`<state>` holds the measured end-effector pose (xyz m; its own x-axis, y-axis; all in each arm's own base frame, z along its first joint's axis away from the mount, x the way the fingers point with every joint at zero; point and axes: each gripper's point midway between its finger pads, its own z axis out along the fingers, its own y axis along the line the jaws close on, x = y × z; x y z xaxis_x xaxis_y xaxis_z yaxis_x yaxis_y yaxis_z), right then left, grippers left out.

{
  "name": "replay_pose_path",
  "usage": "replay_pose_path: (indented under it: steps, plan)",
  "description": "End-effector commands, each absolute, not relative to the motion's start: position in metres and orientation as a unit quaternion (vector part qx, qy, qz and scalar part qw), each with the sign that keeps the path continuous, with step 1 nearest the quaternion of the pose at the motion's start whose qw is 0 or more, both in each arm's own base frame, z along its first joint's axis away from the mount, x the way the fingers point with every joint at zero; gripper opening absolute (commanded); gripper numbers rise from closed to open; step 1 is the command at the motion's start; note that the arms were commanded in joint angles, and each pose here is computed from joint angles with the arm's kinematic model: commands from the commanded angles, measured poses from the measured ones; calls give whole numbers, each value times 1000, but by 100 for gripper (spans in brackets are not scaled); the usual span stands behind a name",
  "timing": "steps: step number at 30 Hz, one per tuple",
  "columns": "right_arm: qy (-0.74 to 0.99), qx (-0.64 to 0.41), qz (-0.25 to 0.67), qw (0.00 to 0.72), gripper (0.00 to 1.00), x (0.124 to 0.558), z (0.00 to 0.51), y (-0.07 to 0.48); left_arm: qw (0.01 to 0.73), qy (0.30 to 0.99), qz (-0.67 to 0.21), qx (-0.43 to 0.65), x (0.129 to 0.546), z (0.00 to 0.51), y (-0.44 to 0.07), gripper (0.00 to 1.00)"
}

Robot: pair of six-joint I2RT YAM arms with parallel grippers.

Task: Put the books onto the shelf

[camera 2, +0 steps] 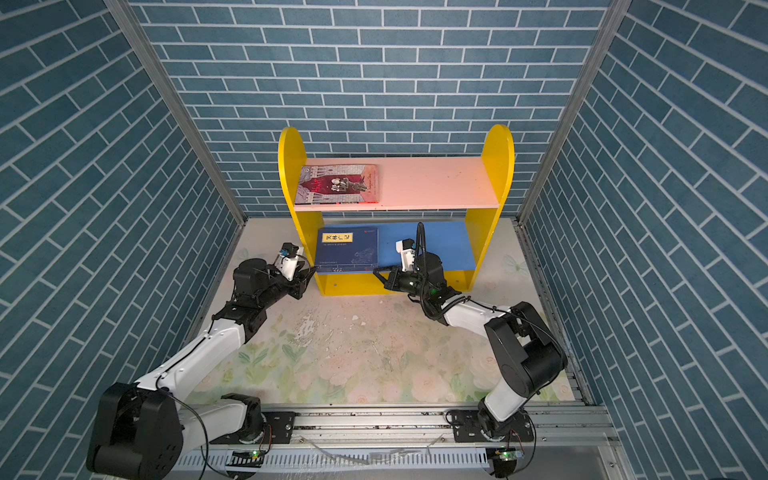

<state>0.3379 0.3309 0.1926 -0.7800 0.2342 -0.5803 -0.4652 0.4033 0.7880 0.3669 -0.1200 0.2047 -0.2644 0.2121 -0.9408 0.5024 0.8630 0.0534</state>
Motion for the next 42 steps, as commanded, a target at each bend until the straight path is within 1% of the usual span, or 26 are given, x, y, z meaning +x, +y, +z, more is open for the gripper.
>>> replay_pose_path:
  steps: [1,10,19,23,25,30,31,33,34,35,37,39,40,41,42]
  plan:
    - [763,-85,548,333,0,346,201,335,562,783,-131,231,363,207,-119,43]
    - [762,-85,551,329,0,347,202,337,564,783,-128,230,363,207,-118,43]
    - [758,-84,555,333,2,330,209,325,557,786,-118,241,361,210,-117,43]
    - [762,-82,549,334,6,317,208,315,537,799,-113,248,356,204,-115,44]
    - [766,-82,545,330,8,311,206,311,536,798,-112,252,355,214,-115,45]
    - [783,-93,524,323,17,287,198,295,502,817,-113,260,339,213,-110,50]
    - [788,-95,513,326,22,283,196,289,496,821,-113,258,336,213,-108,52]
    - [803,-100,479,341,39,274,191,274,483,829,-122,256,327,212,-104,57]
    - [807,-104,463,351,43,271,191,267,481,831,-129,250,324,213,-102,60]
    - [813,-106,444,362,50,267,190,258,477,835,-134,240,322,214,-98,65]
    - [820,-110,408,387,62,263,193,241,474,842,-138,217,318,215,-90,71]
    - [826,-109,366,415,71,261,196,221,479,845,-144,187,316,218,-78,82]
    - [826,-104,349,430,77,261,200,212,482,847,-145,174,316,219,-73,89]
    - [828,-94,326,447,86,262,203,201,485,848,-144,160,315,220,-68,96]
    - [826,-87,302,467,92,263,206,189,486,849,-143,149,315,219,-63,98]
